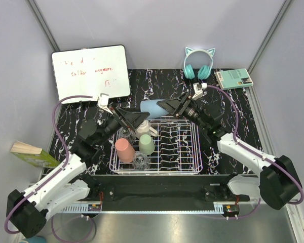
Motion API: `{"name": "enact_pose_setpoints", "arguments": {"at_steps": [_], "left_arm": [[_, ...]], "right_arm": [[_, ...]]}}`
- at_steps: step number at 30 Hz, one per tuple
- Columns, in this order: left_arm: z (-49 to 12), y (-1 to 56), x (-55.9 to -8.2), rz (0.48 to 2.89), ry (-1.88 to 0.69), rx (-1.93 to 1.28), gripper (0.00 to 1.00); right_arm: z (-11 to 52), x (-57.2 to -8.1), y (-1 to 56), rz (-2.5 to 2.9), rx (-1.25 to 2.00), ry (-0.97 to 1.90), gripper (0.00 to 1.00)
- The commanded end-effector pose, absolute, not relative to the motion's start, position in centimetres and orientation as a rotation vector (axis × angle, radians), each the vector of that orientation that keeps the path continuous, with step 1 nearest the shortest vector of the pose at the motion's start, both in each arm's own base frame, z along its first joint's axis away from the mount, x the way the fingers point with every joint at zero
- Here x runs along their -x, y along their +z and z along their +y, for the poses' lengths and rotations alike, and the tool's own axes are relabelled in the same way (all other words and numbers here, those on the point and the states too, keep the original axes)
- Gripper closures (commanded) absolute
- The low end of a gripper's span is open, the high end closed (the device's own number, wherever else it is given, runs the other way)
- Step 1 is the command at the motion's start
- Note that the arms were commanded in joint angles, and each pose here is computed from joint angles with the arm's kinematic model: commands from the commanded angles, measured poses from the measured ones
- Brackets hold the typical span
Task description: Unload the cups from the dish rack
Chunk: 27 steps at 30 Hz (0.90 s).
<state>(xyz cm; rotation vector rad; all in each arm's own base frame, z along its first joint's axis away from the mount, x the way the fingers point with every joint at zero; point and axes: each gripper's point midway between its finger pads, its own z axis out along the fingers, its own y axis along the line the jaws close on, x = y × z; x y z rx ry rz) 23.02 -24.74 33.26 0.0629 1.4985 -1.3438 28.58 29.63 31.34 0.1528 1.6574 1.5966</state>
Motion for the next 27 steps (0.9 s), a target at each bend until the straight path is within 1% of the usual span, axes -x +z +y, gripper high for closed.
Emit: {"name": "enact_pose_setpoints", "arguments": {"at_steps": [1, 6, 7, 9, 10, 13, 14, 17, 19, 20, 23, 25, 27], "left_arm": [[-25.4, 36.4, -21.7, 1.372, -1.438, -0.139, 0.11], [-26.2, 36.3, -21.5, 1.356, -1.497, -0.158, 0.26], [-26.4, 35.9, -21.5, 1.368, -1.508, -0.162, 0.32], [-26.6, 35.9, -21.4, 1.366, -1.523, -0.167, 0.36], [-26.8, 35.6, -21.5, 1.372, -1.528, -0.17, 0.4], [-27.1, 35.4, -21.5, 1.373, -1.543, -0.172, 0.42], [-27.2, 35.5, -21.5, 1.374, -1.545, -0.175, 0.46], [-27.5, 35.2, -21.7, 1.387, -1.549, -0.179, 0.51], [-27.7, 35.1, -21.8, 1.391, -1.557, -0.182, 0.57], [-27.8, 35.1, -21.9, 1.393, -1.558, -0.181, 0.63], [-28.1, 34.9, -22.0, 1.405, -1.566, -0.189, 0.76], [-28.4, 34.6, -22.1, 1.418, -1.569, -0.198, 0.99], [-28.6, 34.3, -22.4, 1.44, -1.567, -0.191, 1.0]], "right_arm": [[30.0, -28.1, 34.9, 1.523, -0.082, 1.696, 1.0], [30.7, -28.0, 35.2, 1.492, -0.057, 1.766, 1.0], [30.8, -28.0, 35.3, 1.49, -0.058, 1.784, 1.0], [31.0, -27.9, 35.2, 1.484, -0.049, 1.802, 1.0], [31.0, -27.9, 35.1, 1.484, -0.052, 1.811, 1.0], [31.3, -27.8, 35.1, 1.481, -0.04, 1.829, 1.0], [31.4, -27.6, 35.3, 1.478, -0.023, 1.842, 1.0], [31.7, -27.4, 35.4, 1.476, 0.002, 1.873, 1.0], [32.0, -27.4, 35.1, 1.489, 0.006, 1.88, 1.0], [31.9, -27.5, 35.0, 1.493, 0.001, 1.877, 1.0], [32.0, -27.2, 34.6, 1.507, 0.012, 1.876, 1.0], [32.2, -27.1, 34.5, 1.517, 0.025, 1.884, 1.0], [32.3, -26.8, 34.1, 1.535, 0.041, 1.891, 1.0]]}}
